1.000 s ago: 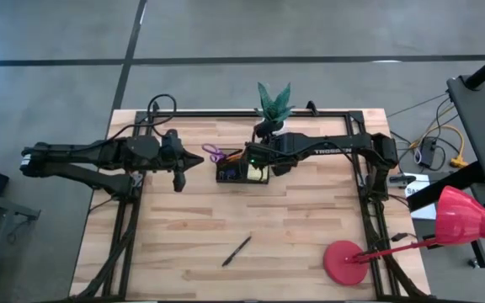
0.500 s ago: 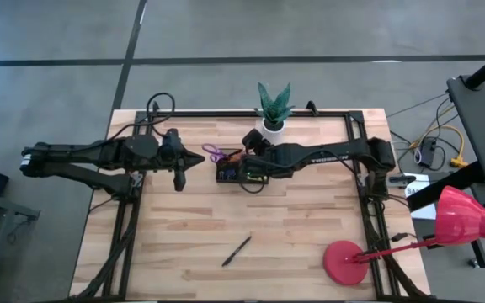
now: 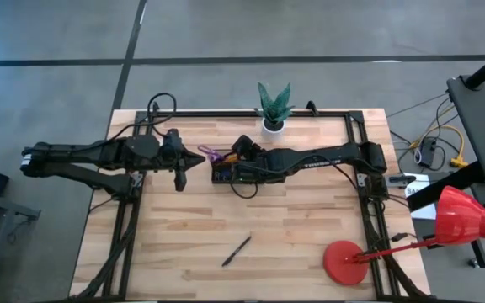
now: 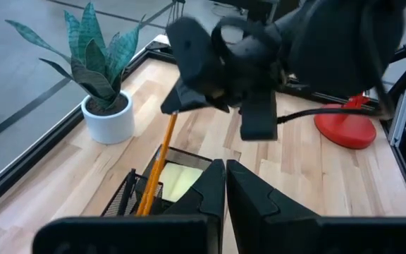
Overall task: Pick and place office supplies into organizer
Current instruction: Put the pencil into the desk organizer, then put the pen into the desk organizer
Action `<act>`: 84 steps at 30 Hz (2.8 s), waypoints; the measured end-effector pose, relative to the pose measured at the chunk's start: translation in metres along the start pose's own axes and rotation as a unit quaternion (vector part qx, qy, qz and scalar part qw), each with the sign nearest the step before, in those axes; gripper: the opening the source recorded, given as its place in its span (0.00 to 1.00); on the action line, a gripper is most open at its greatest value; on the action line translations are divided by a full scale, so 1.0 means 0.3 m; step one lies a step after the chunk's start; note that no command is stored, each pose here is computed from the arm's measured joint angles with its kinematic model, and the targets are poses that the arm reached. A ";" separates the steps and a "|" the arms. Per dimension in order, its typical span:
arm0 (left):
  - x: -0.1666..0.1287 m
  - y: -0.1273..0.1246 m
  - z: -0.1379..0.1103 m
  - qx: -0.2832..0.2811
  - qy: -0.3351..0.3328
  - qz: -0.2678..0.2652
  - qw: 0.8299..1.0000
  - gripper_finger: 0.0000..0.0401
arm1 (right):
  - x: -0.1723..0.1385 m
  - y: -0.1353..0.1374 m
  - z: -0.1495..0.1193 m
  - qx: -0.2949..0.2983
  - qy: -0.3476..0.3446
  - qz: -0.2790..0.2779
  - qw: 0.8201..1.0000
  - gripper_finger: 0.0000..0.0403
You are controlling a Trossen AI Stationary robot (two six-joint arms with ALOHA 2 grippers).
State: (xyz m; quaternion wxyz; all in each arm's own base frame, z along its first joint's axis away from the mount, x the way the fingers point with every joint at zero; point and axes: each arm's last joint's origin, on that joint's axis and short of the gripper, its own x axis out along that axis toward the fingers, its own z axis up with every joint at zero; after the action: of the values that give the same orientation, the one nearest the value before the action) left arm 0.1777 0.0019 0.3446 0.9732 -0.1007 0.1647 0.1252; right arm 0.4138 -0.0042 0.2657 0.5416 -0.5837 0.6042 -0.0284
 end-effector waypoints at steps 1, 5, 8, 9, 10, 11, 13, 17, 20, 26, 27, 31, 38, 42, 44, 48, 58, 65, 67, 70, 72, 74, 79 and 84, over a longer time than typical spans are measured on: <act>0.001 0.000 0.000 0.000 0.000 0.000 1.000 0.00 | -0.005 -0.009 -0.003 0.004 0.003 -0.006 1.000 0.07; 0.003 -0.001 -0.001 0.000 0.001 0.000 1.000 0.00 | -0.016 -0.025 -0.007 0.013 0.001 -0.013 1.000 0.07; 0.004 -0.001 -0.001 0.000 0.002 0.001 1.000 0.00 | -0.020 -0.019 0.007 0.018 -0.015 -0.012 1.000 0.07; 0.004 -0.001 -0.001 0.001 0.002 0.001 1.000 0.00 | -0.022 -0.014 0.012 0.014 -0.016 -0.012 1.000 0.07; 0.004 -0.001 -0.001 0.000 0.002 0.001 1.000 0.00 | -0.023 -0.008 0.016 0.010 -0.017 -0.011 1.000 0.07; 0.004 -0.001 -0.001 0.000 0.002 0.000 1.000 0.00 | -0.023 -0.002 0.019 0.006 -0.017 -0.009 1.000 0.07; 0.004 -0.001 -0.001 0.000 0.002 0.000 1.000 0.00 | -0.018 0.007 0.019 -0.002 -0.014 -0.003 1.000 0.07; 0.004 -0.001 -0.001 0.000 0.002 0.000 1.000 0.00 | -0.002 0.020 0.024 -0.015 -0.006 0.006 1.000 0.07; 0.005 -0.002 -0.001 0.000 0.002 0.000 1.000 0.00 | 0.007 0.021 0.040 -0.019 -0.009 0.002 1.000 0.07; 0.005 -0.002 0.001 -0.001 -0.001 -0.001 1.000 0.00 | 0.054 0.017 0.108 -0.013 -0.017 -0.007 1.000 0.07; 0.005 -0.003 0.001 -0.001 -0.002 -0.002 1.000 0.00 | 0.060 0.015 0.116 -0.009 -0.018 -0.005 1.000 0.07; 0.005 -0.003 0.004 -0.002 -0.005 -0.003 1.000 0.00 | 0.075 -0.008 0.152 0.006 -0.025 -0.007 1.000 0.07; 0.003 -0.003 0.006 -0.002 -0.009 -0.004 1.000 0.00 | 0.037 -0.082 0.150 0.096 -0.048 -0.027 0.994 0.07; 0.001 -0.003 0.007 -0.003 -0.011 -0.005 1.000 0.00 | 0.022 -0.091 0.138 0.124 -0.055 -0.013 0.991 0.09; -0.001 -0.003 0.007 -0.003 -0.011 -0.005 1.000 0.00 | 0.021 -0.089 0.135 0.144 -0.053 -0.007 0.988 0.12; -0.010 -0.001 0.010 -0.004 -0.016 -0.007 1.000 0.00 | 0.029 -0.060 0.128 0.142 -0.036 0.018 0.989 0.19; -0.038 0.004 0.018 -0.008 -0.030 -0.013 0.999 0.00 | 0.017 -0.031 0.129 0.149 -0.028 0.039 0.988 0.30; -0.047 0.006 0.018 -0.008 -0.033 -0.013 0.999 0.00 | -0.091 0.003 0.130 0.221 -0.012 0.068 0.973 0.35; -0.049 0.007 0.019 -0.008 -0.033 -0.013 0.999 0.00 | -0.142 0.030 0.141 0.221 -0.030 0.116 0.968 0.36; -0.050 0.007 0.019 -0.004 -0.034 -0.013 0.999 0.00 | -0.228 0.073 0.186 0.219 -0.116 0.242 0.938 0.36; -0.050 0.007 0.019 -0.004 -0.034 -0.013 0.999 0.00 | -0.282 0.100 0.229 0.208 -0.186 0.314 0.908 0.36; -0.047 0.007 0.015 -0.004 -0.034 -0.013 0.999 0.00 | -0.326 0.129 0.282 0.205 -0.246 0.345 0.882 0.36; -0.031 0.010 -0.014 -0.002 -0.018 -0.010 1.000 0.00 | -0.364 0.181 0.404 0.212 -0.336 0.322 0.859 0.36; -0.019 0.005 -0.039 -0.022 0.004 -0.046 0.999 0.00 | -0.288 0.261 0.520 0.196 -0.326 0.329 0.864 0.36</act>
State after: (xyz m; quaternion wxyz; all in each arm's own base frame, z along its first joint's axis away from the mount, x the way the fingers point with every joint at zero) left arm 0.1686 -0.0007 0.3357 0.9748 -0.1300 0.1613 0.0830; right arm 0.4449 0.1776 0.2030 0.7889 -0.2090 0.5321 0.2255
